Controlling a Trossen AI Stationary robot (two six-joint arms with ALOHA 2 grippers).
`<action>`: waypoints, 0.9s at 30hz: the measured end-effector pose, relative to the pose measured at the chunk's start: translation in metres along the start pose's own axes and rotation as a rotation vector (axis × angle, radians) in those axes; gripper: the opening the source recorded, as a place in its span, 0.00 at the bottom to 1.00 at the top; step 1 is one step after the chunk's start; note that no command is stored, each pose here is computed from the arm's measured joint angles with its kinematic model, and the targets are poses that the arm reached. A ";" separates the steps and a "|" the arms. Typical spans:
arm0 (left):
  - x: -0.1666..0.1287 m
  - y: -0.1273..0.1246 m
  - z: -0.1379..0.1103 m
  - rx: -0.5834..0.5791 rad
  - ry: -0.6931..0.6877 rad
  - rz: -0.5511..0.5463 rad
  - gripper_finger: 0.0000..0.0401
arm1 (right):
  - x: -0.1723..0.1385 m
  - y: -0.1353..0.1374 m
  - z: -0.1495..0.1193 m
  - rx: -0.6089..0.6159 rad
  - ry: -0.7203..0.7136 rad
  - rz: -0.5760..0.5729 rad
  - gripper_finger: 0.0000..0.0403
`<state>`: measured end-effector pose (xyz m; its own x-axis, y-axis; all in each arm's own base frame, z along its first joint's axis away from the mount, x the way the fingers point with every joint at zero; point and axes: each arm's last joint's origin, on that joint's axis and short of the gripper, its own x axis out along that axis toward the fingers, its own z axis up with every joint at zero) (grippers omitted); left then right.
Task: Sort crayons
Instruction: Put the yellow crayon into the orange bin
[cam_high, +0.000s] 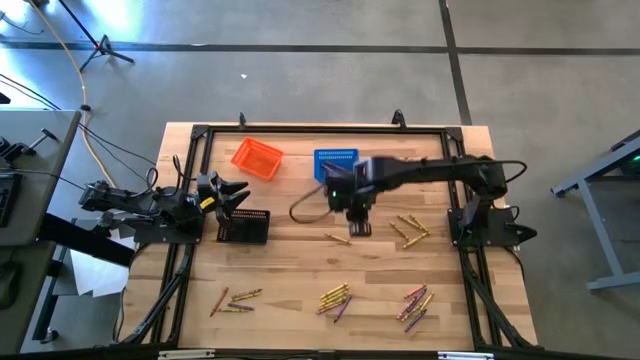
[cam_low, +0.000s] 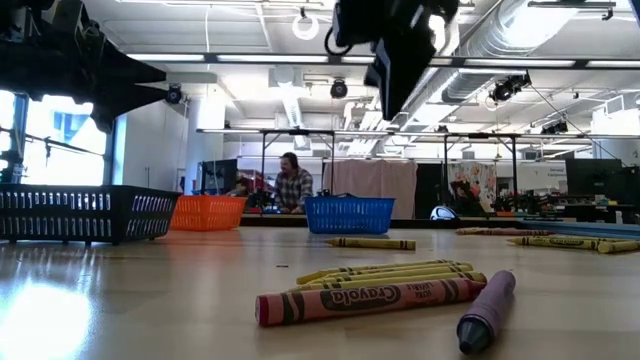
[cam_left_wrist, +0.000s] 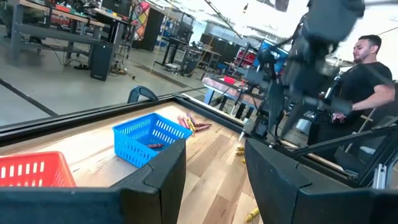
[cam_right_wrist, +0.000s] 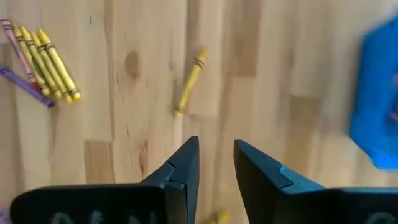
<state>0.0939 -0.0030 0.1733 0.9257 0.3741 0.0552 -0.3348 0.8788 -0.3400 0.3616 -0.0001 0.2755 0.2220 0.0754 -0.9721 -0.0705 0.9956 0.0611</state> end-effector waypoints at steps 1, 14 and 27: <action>0.000 0.000 0.000 -0.001 -0.001 0.000 0.39 | 0.009 0.003 -0.004 -0.008 0.004 0.002 0.21; 0.000 0.000 0.000 0.000 0.000 0.000 0.39 | 0.081 -0.006 -0.024 0.122 -0.151 -0.085 0.21; 0.000 0.000 0.000 0.000 0.000 0.000 0.39 | 0.096 0.007 -0.021 0.431 -0.281 -0.159 0.21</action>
<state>0.0940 -0.0031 0.1733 0.9258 0.3741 0.0548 -0.3350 0.8788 -0.3398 0.3624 0.0130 0.1780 0.4535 -0.1251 -0.8824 0.3774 0.9239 0.0630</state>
